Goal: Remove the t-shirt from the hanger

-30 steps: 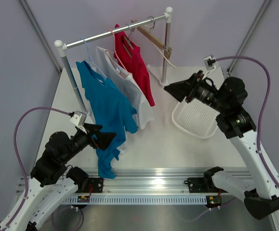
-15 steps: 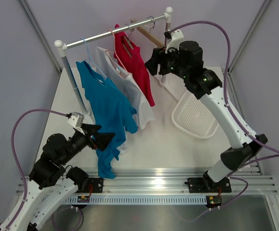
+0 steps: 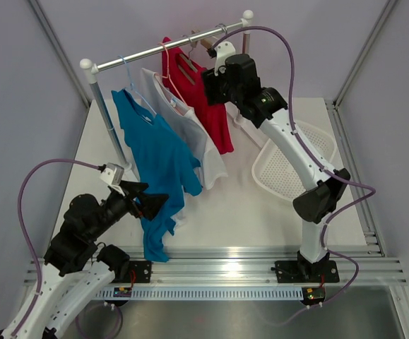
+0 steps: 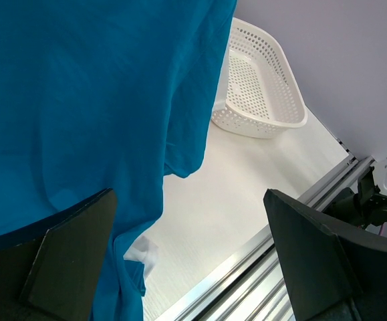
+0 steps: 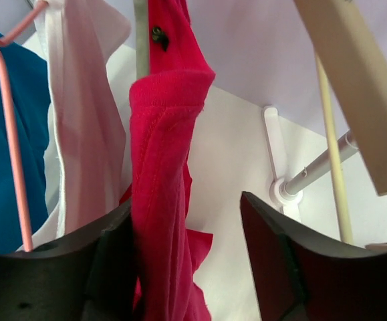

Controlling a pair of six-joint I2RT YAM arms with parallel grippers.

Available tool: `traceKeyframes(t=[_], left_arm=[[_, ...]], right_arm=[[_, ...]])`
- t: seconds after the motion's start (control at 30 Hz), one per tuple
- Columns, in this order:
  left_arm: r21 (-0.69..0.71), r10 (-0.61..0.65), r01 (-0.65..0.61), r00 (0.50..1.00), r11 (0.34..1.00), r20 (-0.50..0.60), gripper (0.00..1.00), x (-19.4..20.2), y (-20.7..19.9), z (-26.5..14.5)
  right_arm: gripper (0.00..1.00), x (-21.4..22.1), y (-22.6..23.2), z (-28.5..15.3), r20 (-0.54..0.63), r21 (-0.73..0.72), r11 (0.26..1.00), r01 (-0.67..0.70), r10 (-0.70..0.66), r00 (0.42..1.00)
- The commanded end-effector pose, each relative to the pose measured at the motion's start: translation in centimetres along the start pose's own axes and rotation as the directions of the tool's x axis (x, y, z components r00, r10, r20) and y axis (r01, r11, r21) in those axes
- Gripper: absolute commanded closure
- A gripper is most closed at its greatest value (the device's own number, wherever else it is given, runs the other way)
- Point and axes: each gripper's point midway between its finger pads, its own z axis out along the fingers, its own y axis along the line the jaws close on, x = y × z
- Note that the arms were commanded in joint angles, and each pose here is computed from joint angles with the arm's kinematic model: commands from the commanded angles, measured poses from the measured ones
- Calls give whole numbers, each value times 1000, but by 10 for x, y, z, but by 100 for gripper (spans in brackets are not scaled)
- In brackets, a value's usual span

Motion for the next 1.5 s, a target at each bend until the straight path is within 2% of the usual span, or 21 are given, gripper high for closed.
traceKeyframes(t=[0.0, 0.2, 0.3, 0.37, 0.43, 0.53, 0.57, 0.7, 0.77, 0.9, 1.1, 1.27, 1.4, 1.47], left_arm=[[36, 5, -6, 1000, 999, 31, 1, -15, -10, -2], [32, 4, -5, 1000, 999, 28, 1, -14, -8, -1], [27, 1, -1, 1000, 1000, 21, 1, -13, -7, 0], [27, 0, -1, 1000, 1000, 20, 1, -13, -7, 1], [24, 0, -1, 1000, 1000, 21, 1, -13, -7, 1], [13, -4, 3, 1000, 1000, 29, 1, -15, -5, 1], [11, -4, 4, 1000, 1000, 28, 1, -15, -5, 2], [17, -26, 25, 998, 1000, 50, 1, -20, -7, 3], [31, -46, 45, 998, 998, 48, 1, -22, -10, 4], [71, -91, 86, 993, 994, 72, 1, -37, -22, 5], [175, -144, 122, 983, 977, 117, 1, -75, -51, 8], [305, -245, 194, 960, 932, 138, 2, -112, -81, 18], [316, -275, 230, 955, 920, 106, 4, -124, -85, 47], [306, -275, 224, 952, 925, 136, 5, -137, -86, 55]], right_arm=[[36, -19, 4, -6, 48, 8, 999, 36, -36, 998], [53, -24, 10, 2, 76, -8, 1000, 30, -30, 997], [75, -28, 14, 7, 101, -13, 999, 44, -43, 994], [93, -37, 14, 3, 121, 4, 998, 55, -55, 991], [100, -43, 13, -3, 141, 11, 999, 48, -49, 989], [100, -77, 13, -32, 267, -9, 1000, 6, -3, 964], [100, -73, 14, -27, 267, -13, 1000, 2, 2, 964], [100, -99, 10, -65, 372, -25, 999, -38, 45, 927], [100, -95, 10, -68, 388, -34, 999, -40, 50, 920], [100, -90, 8, -81, 391, -36, 998, -55, 65, 918], [100, -48, 10, -68, 305, -36, 996, -82, 90, 948], [100, -20, 16, -79, 284, -78, 980, -181, 196, 939], [100, -7, 10, -102, 305, -71, 976, -208, 220, 927], [100, 0, 8, -106, 290, -59, 977, -205, 213, 933]])
